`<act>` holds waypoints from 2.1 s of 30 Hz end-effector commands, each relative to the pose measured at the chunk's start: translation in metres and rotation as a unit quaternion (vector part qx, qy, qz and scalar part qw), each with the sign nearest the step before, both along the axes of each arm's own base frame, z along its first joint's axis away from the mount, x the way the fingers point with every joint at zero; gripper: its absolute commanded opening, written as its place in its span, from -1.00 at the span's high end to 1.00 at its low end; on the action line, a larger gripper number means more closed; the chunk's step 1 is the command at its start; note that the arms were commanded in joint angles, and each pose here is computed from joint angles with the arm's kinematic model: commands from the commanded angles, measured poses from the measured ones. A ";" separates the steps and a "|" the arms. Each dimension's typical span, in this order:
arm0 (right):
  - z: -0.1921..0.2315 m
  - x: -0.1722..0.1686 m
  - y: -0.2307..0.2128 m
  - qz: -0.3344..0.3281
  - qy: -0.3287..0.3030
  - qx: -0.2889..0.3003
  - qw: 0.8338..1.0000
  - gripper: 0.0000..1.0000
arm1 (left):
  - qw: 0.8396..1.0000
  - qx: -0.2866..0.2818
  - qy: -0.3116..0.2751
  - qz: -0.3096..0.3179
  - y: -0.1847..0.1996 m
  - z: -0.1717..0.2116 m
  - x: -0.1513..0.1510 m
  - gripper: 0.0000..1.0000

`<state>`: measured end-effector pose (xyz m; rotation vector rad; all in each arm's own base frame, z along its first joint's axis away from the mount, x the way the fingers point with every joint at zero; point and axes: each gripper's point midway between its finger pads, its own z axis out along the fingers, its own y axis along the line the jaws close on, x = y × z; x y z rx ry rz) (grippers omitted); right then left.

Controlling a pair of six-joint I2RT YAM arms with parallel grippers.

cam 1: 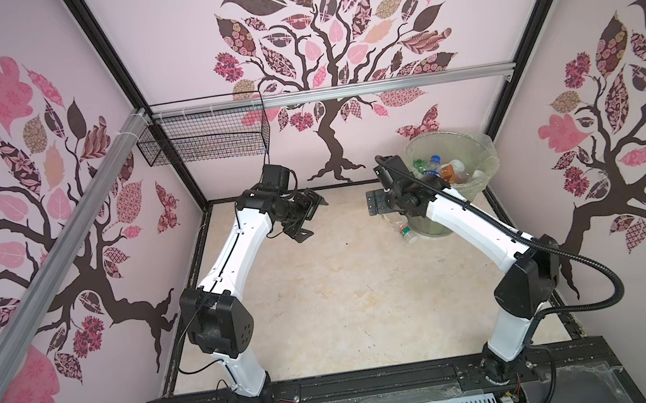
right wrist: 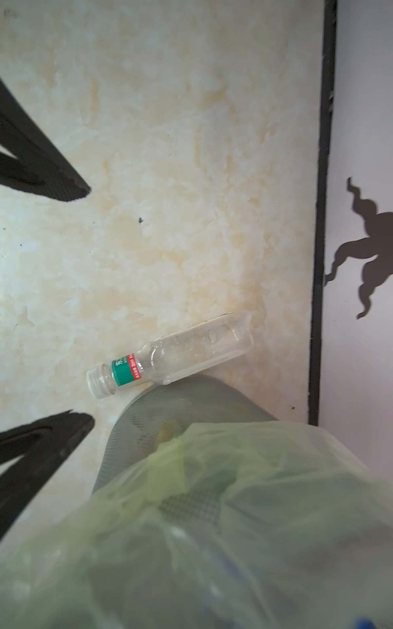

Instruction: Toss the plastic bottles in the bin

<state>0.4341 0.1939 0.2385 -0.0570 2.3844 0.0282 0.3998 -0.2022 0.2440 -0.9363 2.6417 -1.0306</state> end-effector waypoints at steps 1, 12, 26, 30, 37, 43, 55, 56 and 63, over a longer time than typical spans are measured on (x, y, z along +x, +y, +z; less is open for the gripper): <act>0.001 -0.004 -0.005 -0.001 -0.008 -0.001 1.000 -0.99 | 0.999 -0.004 0.033 0.003 0.000 -0.018 -0.013 -0.96; -0.071 -0.001 -0.032 -0.020 0.050 -0.068 0.996 -0.99 | 0.998 -0.006 0.062 0.001 0.000 -0.041 -0.020 -0.96; -0.126 0.048 -0.036 -0.037 0.103 -0.053 0.993 -0.99 | 0.995 -0.020 0.100 0.002 -0.008 -0.064 -0.017 -0.96; -0.142 0.067 -0.035 -0.045 0.116 -0.064 0.990 -0.99 | 0.994 -0.022 0.104 0.002 -0.009 -0.065 -0.014 -0.96; -0.174 0.085 -0.047 -0.061 0.145 -0.058 0.986 -0.99 | 0.993 -0.020 0.113 0.006 -0.002 -0.072 -0.016 -0.96; -0.195 0.077 -0.035 -0.044 0.177 -0.038 0.983 -0.99 | 0.993 -0.020 0.113 0.008 -0.001 -0.073 -0.014 -0.96; -0.195 0.048 -0.001 -0.004 0.184 -0.031 0.982 -0.26 | 0.995 -0.022 0.098 0.013 0.003 -0.065 -0.012 -0.96; -0.195 0.044 0.004 0.001 0.184 -0.031 0.982 -0.22 | 0.995 -0.021 0.096 0.014 0.004 -0.064 -0.012 -0.96; -0.179 -0.001 0.061 0.061 0.187 -0.022 0.980 -0.15 | 0.995 -0.009 0.081 0.052 0.037 -0.057 -0.011 -0.96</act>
